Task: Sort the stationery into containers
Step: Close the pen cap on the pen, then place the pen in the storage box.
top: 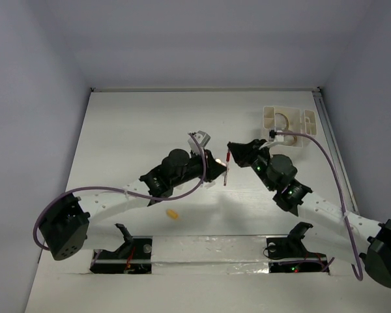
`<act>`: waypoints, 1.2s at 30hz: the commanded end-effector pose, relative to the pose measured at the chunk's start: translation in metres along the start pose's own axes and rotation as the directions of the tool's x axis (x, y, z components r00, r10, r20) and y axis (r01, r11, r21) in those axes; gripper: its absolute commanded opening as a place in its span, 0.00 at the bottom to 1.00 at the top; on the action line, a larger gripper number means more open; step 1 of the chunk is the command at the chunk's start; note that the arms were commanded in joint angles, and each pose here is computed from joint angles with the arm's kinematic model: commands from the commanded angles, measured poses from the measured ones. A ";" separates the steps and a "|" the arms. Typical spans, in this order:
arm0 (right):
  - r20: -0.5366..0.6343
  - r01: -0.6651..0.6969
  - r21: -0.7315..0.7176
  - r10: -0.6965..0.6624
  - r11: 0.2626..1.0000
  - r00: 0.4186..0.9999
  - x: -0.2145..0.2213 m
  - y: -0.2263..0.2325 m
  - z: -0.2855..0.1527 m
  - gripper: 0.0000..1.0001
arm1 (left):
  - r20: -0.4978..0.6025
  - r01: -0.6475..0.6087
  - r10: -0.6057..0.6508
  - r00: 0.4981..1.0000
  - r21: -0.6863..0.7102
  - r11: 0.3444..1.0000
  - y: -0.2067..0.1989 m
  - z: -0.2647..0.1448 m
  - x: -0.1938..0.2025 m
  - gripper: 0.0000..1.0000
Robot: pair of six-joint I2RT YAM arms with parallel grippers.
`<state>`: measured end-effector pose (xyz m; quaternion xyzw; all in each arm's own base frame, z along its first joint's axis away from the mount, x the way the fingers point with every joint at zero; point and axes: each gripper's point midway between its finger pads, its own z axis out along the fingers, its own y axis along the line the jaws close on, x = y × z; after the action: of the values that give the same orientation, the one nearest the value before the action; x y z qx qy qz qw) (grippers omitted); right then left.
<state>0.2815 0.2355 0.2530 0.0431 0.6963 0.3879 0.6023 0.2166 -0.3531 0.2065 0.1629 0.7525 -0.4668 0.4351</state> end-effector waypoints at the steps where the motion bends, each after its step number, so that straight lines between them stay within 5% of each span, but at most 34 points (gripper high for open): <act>1: -0.332 0.011 -0.015 -0.016 1.000 0.943 0.095 -0.016 -0.029 0.00 | 0.446 -0.102 0.048 0.894 0.099 0.990 -0.057 -0.026 -0.151 0.00; 15: -0.298 0.008 0.067 0.012 0.998 0.955 0.092 -0.025 -0.035 0.00 | 0.469 -0.103 0.054 0.882 0.079 0.992 -0.048 -0.052 -0.164 0.00; 23: -0.209 0.086 0.102 -0.063 0.991 0.976 0.053 -0.013 -0.008 0.00 | 0.221 0.031 -0.051 0.974 0.089 0.995 -0.008 -0.053 -0.055 0.01; 29: -0.160 0.094 0.083 -0.080 0.992 0.984 0.028 0.003 0.010 0.00 | 0.131 0.093 -0.108 0.986 0.120 0.988 0.002 -0.065 -0.002 0.45; 36: -0.135 0.067 0.039 -0.061 0.997 0.989 0.020 0.017 0.016 0.00 | 0.041 0.119 -0.131 0.990 0.215 0.969 -0.012 -0.042 0.020 0.55</act>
<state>0.2752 0.2622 0.2159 0.0025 0.7742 0.3353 0.5368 0.1826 -0.3086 0.1769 0.1271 0.7378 -0.5258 0.4038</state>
